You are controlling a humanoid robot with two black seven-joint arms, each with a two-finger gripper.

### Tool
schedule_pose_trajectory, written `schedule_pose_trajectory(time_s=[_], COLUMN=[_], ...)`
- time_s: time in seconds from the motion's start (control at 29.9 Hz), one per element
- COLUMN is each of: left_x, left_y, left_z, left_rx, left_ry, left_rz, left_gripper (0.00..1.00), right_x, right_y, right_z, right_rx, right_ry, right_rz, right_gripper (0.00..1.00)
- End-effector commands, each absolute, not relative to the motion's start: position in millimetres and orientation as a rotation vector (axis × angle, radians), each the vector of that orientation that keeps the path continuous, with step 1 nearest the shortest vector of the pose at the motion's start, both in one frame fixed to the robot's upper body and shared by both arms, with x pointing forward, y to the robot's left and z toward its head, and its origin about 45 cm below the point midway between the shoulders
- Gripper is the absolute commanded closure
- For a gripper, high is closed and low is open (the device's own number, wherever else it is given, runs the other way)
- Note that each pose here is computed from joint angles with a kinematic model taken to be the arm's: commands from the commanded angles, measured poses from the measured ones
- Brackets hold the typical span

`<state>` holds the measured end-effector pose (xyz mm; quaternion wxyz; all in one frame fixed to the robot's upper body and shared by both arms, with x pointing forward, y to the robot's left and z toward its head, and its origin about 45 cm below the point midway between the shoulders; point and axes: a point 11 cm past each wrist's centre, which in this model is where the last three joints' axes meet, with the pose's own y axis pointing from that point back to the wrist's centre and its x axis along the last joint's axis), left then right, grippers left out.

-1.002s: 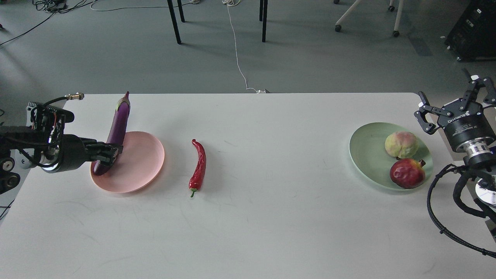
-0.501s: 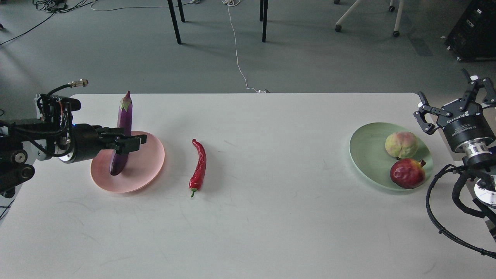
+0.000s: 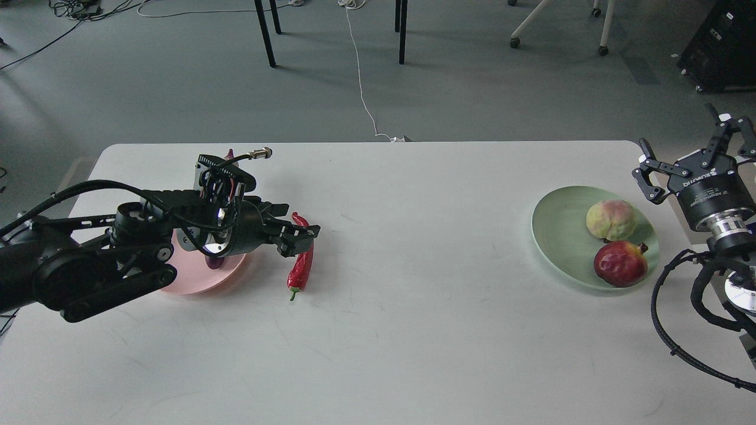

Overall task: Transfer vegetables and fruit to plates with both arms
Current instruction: 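Grasp the red chili pepper with the left gripper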

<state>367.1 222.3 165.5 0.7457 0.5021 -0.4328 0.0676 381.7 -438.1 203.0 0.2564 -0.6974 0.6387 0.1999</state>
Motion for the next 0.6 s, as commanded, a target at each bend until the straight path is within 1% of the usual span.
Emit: schedule_pose_trajectory(time_s=[0.0,0.23,0.5,0.53,0.57], left_x=[367.2,366.4,357.6,357.2,356.7], left_y=[228.0,229.0,216.9,216.3,215.5], left_z=[157.1,142.3,127.0,125.4,124.4], left_rx=[1.129,1.152,1.151,1.153,1.153], left_ry=[-0.933,-0.914,-0.936,-0.935,-0.935], left_rz=[0.153,0.147,0.097,0.094,0.09], left_gripper=[0.21,0.22,0.24,0.25,0.28], right_x=[381.4,381.9,382.5,382.5,382.5], right_y=[-439.6,-437.4,-438.7,-438.7,-438.7], right_z=[203.2,200.5,202.2,202.2,202.2], right_rx=[-1.89,-1.887,-1.888,-1.888,-1.888], right_ry=[1.737,1.736,1.738,1.738,1.738], right_rz=[0.54,0.548,0.542,0.542,0.542], right_gripper=[0.01,0.01,0.01,0.01,0.01])
